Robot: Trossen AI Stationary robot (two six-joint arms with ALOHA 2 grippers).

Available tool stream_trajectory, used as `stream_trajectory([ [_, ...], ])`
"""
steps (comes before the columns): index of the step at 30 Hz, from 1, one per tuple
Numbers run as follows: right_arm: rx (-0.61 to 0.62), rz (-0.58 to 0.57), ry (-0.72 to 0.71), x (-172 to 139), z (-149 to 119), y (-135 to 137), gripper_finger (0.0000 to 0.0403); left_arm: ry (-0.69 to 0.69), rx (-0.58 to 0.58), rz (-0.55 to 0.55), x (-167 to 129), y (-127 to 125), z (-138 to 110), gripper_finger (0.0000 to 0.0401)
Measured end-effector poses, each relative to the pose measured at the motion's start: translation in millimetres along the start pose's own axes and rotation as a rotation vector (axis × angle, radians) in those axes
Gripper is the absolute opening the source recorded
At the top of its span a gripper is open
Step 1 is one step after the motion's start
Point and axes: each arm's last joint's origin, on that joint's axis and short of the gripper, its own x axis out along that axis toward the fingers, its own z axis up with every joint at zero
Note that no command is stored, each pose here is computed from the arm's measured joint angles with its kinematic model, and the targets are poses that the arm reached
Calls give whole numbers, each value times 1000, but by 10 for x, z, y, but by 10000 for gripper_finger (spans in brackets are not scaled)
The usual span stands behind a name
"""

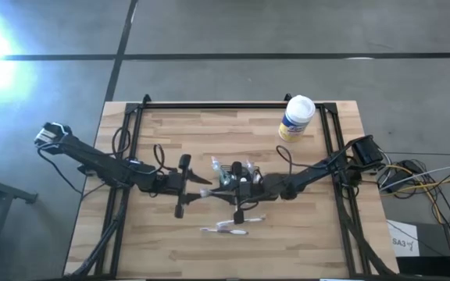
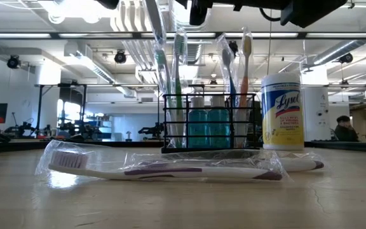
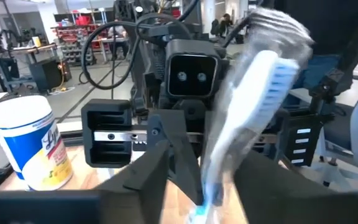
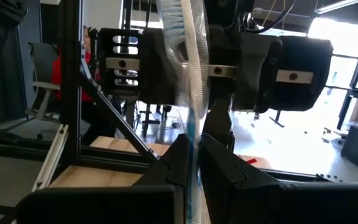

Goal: Pick & Place toothbrushing station
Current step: Put the blue toothbrush into the black mesh organizer

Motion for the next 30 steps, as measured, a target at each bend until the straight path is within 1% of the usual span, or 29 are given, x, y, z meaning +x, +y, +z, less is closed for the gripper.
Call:
stream_trajectory([
  [3,-3,-2,0,6,5,-7,20,-2,5,-3,1,-1,7,105],
  [6,5,-4,1,9,4,-17,20,-2,41,-18,1,-5,6,33],
  [7,10,-5,2,9,2,-20,20,-3,53,-22,1,-6,7,21],
  [8,15,-5,2,10,2,-21,20,-4,54,-27,0,-7,8,17],
  [11,37,-4,3,10,1,-20,22,-3,62,-34,0,-9,6,26],
  [13,61,-1,1,11,4,-19,34,-6,76,-50,0,-12,9,27],
  [16,50,5,-1,10,7,-10,67,-14,119,-101,-18,-34,22,16],
  [18,55,5,-4,10,10,-10,93,-12,133,-121,-49,-50,33,16],
  [24,82,-9,-11,-2,64,-31,168,34,128,-153,-212,-33,68,18],
  [26,106,-8,-15,-23,112,-39,184,43,124,-157,-273,-23,90,18],
  [28,162,-2,6,-55,181,-40,191,73,128,-143,-343,3,97,16],
  [30,186,11,41,-111,272,-24,189,128,123,-93,-422,45,81,16],
])
